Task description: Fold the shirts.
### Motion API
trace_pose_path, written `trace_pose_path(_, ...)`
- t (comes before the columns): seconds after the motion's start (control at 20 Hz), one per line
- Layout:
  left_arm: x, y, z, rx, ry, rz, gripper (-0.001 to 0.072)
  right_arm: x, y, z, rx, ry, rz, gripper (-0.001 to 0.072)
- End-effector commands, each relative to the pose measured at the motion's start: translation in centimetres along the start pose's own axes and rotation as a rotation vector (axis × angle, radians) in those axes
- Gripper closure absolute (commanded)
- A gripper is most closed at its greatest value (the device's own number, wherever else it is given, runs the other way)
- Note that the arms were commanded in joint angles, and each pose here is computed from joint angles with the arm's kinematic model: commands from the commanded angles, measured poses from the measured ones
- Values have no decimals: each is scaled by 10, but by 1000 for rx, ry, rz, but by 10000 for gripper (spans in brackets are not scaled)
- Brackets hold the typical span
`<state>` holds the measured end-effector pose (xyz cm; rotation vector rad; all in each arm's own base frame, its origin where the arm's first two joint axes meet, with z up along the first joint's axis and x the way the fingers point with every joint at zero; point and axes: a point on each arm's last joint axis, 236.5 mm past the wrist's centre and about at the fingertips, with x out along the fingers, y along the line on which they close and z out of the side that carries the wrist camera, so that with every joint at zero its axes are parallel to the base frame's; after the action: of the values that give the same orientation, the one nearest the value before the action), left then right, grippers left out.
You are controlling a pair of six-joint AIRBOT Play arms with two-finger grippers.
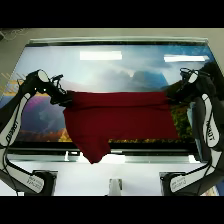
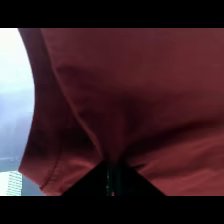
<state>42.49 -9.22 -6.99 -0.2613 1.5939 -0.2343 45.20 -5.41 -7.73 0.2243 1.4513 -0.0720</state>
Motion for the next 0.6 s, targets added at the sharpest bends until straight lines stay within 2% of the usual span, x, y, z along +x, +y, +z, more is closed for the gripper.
trace_pose_path(0.0, 1, -2, -18, -3, 74, 1, 539, 1, -2, -8, 25, 32, -6, 592)
trace_pose_path(0.05, -1, -2, -20, -5, 81, 1, 302, 0, 1, -8, 23, 34, 6, 405)
trace_pose_path(0.1, -4, 0, -24, -7, 99, 2, 150, -5, 1, -11, 10, 43, 4, 295)
trace_pose_path(0.25, -25, 16, -51, -8, 195, 6, 138, -31, -28, -25, -39, 76, -113, 285)
trace_pose_path(0.4, -38, 26, -86, -50, 237, -12, 139, -49, -44, -54, 59, 167, -46, 283)
trace_pose_path(0.55, -10, 11, -145, -84, 211, -105, 140, -56, -60, -77, 137, 179, 9, 286)
